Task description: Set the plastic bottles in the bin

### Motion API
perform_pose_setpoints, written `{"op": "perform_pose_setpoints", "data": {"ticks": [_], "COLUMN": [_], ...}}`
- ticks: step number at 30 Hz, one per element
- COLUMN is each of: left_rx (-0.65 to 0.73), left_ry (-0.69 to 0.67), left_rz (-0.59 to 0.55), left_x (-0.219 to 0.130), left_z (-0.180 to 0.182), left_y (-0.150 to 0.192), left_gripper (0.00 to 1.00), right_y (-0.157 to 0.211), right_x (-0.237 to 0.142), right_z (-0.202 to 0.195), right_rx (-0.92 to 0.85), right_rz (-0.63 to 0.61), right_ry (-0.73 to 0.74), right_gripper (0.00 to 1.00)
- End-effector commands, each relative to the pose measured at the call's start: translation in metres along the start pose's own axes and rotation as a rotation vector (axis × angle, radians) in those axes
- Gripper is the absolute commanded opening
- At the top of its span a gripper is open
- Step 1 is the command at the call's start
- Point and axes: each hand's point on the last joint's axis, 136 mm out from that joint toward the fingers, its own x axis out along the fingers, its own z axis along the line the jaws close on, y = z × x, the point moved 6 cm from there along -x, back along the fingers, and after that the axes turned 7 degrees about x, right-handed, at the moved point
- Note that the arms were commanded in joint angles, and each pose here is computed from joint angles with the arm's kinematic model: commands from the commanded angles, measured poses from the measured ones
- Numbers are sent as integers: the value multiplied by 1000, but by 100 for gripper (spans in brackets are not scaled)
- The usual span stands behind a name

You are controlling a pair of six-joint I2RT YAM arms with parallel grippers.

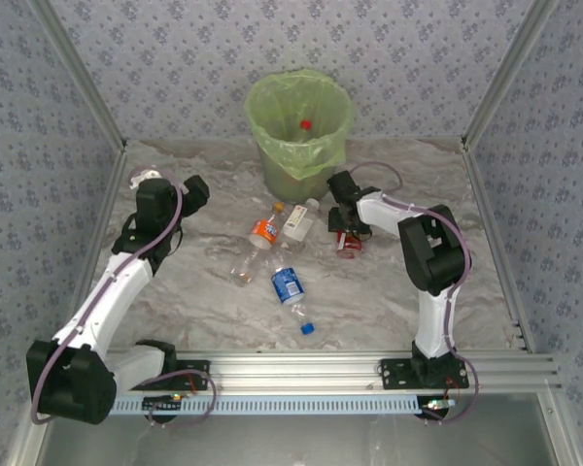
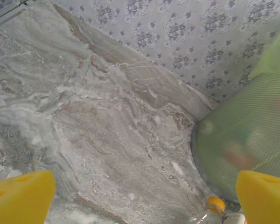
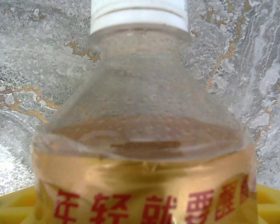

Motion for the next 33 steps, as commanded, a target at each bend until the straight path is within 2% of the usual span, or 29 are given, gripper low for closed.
{"op": "perform_pose_setpoints", "data": {"ticks": [1,17,20,33], "left_rx": [-13,-19,-20,-23], "left_ry": [-35,-67,-69,-76], "left_rz": [7,32,34,51], "left_x": [-2,2,3,9], "left_z": [9,17,17,18], "left_y": [4,10,11,15], "left_gripper": [99,99,99,99], "right_y": [11,7,2,-22], "right_x": [-1,-39,-53,-138], "right_z": [-7,-22,-23,-34], "right_rx": [-12,52,63,100], "right_rz": [9,-137,-180,-428], "right_ry": [26,-7,-27,-126], "right_gripper": [59,41,38,36]}}
